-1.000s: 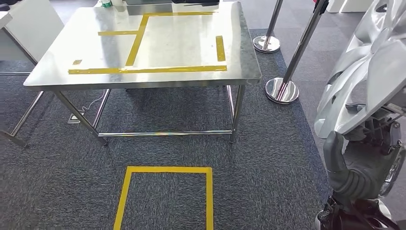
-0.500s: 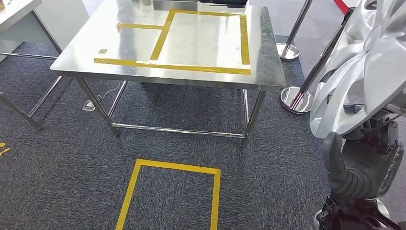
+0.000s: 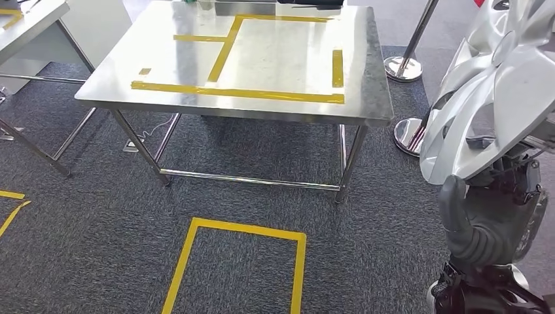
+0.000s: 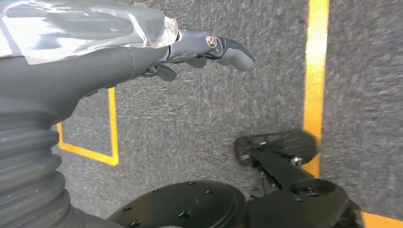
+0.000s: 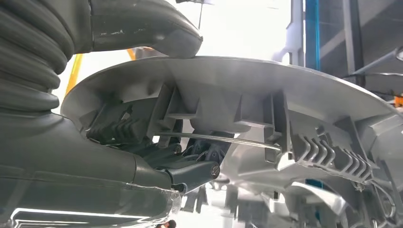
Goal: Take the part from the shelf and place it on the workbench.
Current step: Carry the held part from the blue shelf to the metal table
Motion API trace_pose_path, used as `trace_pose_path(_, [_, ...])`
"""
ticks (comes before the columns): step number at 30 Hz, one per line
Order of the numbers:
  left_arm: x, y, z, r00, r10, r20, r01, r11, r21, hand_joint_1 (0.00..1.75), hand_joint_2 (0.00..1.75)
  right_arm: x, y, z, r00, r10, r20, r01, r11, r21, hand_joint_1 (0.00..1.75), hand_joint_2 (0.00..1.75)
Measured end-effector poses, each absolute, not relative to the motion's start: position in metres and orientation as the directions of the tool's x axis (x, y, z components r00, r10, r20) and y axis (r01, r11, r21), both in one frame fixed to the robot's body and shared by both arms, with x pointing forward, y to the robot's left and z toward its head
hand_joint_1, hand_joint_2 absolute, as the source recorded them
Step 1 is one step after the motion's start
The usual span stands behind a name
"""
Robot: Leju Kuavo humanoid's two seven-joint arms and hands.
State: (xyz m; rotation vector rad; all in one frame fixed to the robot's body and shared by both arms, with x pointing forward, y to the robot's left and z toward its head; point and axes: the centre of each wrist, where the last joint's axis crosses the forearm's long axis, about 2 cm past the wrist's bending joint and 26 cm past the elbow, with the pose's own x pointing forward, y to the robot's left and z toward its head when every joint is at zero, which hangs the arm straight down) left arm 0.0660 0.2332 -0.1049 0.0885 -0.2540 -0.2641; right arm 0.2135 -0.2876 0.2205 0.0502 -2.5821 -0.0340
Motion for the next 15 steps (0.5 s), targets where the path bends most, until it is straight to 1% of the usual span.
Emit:
trace_pose_path(4, [0.0718,0.2336,-0.1039,0.932,-0.265,0.246,0.242,0.963,0.123,0.00,1.75,0.2139,-0.2871,0.2196,-0.845,-0.046,0.532,-0.033,0.999,0.035,1.75,1.75])
trace_pose_path(15, [0.0648,0.2311,-0.1048,0.936,-0.263,0.234,0.242,0.963,0.116,0.00,1.75,0.2169,-0.2854,0.2227,-0.852,-0.055,0.520,-0.041,0.998,0.038,1.75,1.75])
